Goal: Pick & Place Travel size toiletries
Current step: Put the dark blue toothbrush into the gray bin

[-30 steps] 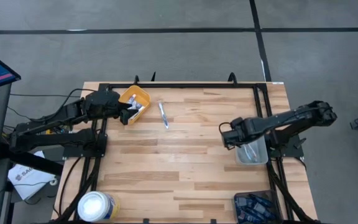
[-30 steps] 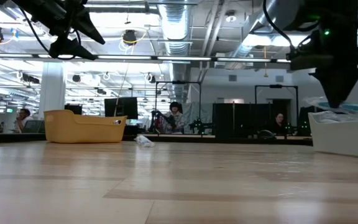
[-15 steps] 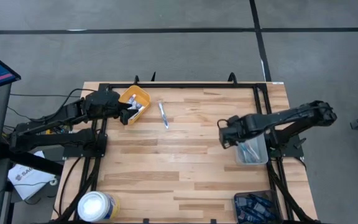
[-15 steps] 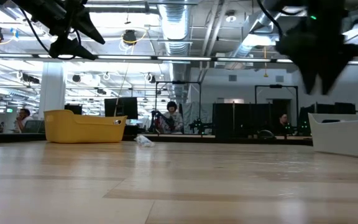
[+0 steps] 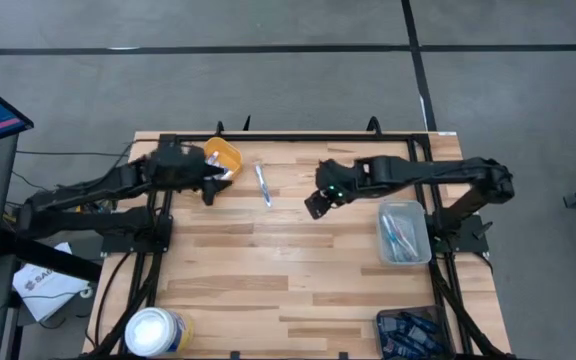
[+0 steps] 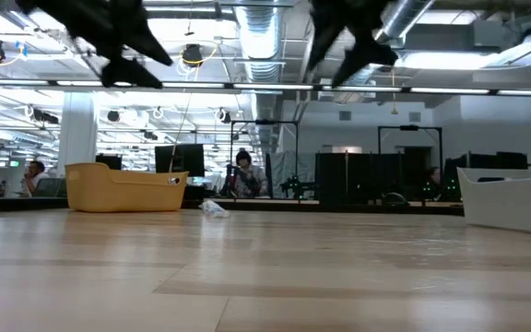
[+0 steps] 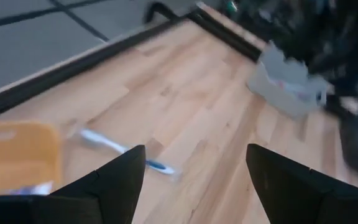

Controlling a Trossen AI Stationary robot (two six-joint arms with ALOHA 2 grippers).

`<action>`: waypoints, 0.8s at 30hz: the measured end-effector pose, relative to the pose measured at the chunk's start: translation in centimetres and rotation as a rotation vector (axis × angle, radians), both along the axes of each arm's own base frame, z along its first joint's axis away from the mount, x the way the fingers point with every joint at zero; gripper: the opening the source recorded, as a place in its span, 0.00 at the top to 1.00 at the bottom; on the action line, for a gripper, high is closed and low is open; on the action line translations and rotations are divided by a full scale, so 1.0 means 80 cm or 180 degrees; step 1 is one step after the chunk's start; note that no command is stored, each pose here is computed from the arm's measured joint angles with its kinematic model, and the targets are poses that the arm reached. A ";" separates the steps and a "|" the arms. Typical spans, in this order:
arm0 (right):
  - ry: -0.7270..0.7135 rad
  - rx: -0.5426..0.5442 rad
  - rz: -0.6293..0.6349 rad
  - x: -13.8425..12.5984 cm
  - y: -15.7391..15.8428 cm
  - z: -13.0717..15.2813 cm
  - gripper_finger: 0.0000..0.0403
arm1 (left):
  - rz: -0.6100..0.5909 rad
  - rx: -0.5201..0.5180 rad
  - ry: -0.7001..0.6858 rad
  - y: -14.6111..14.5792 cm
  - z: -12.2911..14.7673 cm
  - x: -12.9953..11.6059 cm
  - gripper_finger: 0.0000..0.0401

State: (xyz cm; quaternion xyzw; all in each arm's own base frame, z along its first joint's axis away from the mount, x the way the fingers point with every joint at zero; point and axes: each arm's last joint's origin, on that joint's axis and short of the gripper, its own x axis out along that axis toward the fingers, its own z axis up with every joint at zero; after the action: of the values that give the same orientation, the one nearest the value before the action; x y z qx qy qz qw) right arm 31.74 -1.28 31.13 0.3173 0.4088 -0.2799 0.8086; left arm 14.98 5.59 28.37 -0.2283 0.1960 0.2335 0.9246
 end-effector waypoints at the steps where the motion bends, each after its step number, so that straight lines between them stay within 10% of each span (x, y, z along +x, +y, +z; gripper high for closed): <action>1: -0.0024 -0.0026 0.0064 0.002 0.002 0.011 0.42 | -0.0092 0.0044 0.0060 0.001 -0.004 0.010 0.32; 12: -0.0517 -0.0209 0.0259 -0.030 0.028 0.112 0.42 | 0.0166 -0.0090 0.1146 0.022 -0.082 0.116 0.38; 18: -0.0570 -0.0200 0.0192 -0.053 0.042 0.124 0.42 | -0.0292 0.0329 0.1602 0.024 -0.107 0.166 0.37; 24: -0.0425 -0.0191 0.0102 -0.064 0.055 0.122 0.42 | 0.0316 -0.0077 0.1492 0.044 -0.116 0.202 0.36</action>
State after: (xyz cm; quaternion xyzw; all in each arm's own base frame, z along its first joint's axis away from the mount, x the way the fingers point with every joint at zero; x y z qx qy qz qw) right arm 26.61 3.13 40.86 0.3043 0.3503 -0.2573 0.8476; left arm 31.10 9.15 19.10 -0.1882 0.3966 0.3229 0.8384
